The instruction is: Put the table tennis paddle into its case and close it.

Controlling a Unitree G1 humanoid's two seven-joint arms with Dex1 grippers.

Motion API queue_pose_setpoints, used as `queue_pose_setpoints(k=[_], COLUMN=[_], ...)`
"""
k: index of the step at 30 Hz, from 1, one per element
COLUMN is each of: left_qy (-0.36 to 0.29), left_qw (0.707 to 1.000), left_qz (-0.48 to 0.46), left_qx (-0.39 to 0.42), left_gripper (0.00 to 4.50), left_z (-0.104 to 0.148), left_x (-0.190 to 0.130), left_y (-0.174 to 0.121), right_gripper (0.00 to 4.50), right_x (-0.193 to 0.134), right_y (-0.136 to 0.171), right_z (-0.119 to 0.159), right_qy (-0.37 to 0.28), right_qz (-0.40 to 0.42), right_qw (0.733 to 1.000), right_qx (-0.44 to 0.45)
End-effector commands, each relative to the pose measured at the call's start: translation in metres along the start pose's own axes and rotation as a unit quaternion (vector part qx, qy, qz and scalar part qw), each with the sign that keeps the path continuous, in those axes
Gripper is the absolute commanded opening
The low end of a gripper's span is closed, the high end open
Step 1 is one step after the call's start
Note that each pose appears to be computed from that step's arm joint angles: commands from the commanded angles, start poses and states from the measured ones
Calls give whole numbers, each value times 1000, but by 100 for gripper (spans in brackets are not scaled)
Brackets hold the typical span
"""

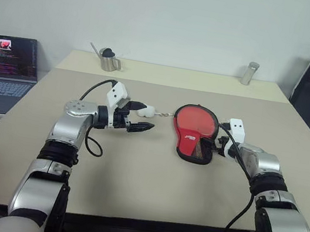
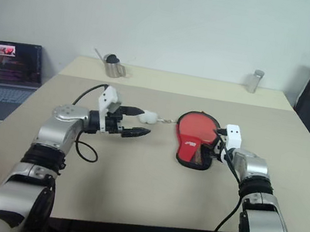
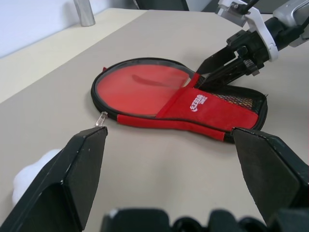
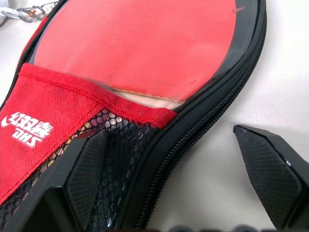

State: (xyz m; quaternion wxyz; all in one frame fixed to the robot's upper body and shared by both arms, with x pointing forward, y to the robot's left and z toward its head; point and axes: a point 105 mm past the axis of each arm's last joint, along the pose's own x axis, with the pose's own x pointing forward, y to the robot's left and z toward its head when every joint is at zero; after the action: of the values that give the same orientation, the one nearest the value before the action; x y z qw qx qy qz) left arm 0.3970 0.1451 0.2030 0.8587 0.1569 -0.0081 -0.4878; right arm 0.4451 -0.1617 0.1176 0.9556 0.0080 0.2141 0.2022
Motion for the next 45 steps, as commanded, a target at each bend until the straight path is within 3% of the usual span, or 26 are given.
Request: queue_pose_setpoints(k=[1,10,14,31,45], left_qy=[-13,1,12,39,51], left_qw=[1000,1000,1000,995,987], left_qz=[2,-5,-19,-77,-137], left_qx=[24,16,7,-40,-73], left_gripper=[450,450,450,450,450], left_z=[15,5,-3,-22,-23], left_x=[-3,-10,-22,-67,-73], left_y=[1,-6,-14,-52,-91], right_gripper=[389,98,3,3,3], right_x=[5,11,13,-3,-64], right_y=[11,23,29,119,169], right_z=[-7,-17,-21,4,-42], right_qy=[19,37,43,10,41], right_qz=[16,32,44,187,212], right_qw=[999,999,998,982,976], right_qx=[-20,-17,-13,-31,22])
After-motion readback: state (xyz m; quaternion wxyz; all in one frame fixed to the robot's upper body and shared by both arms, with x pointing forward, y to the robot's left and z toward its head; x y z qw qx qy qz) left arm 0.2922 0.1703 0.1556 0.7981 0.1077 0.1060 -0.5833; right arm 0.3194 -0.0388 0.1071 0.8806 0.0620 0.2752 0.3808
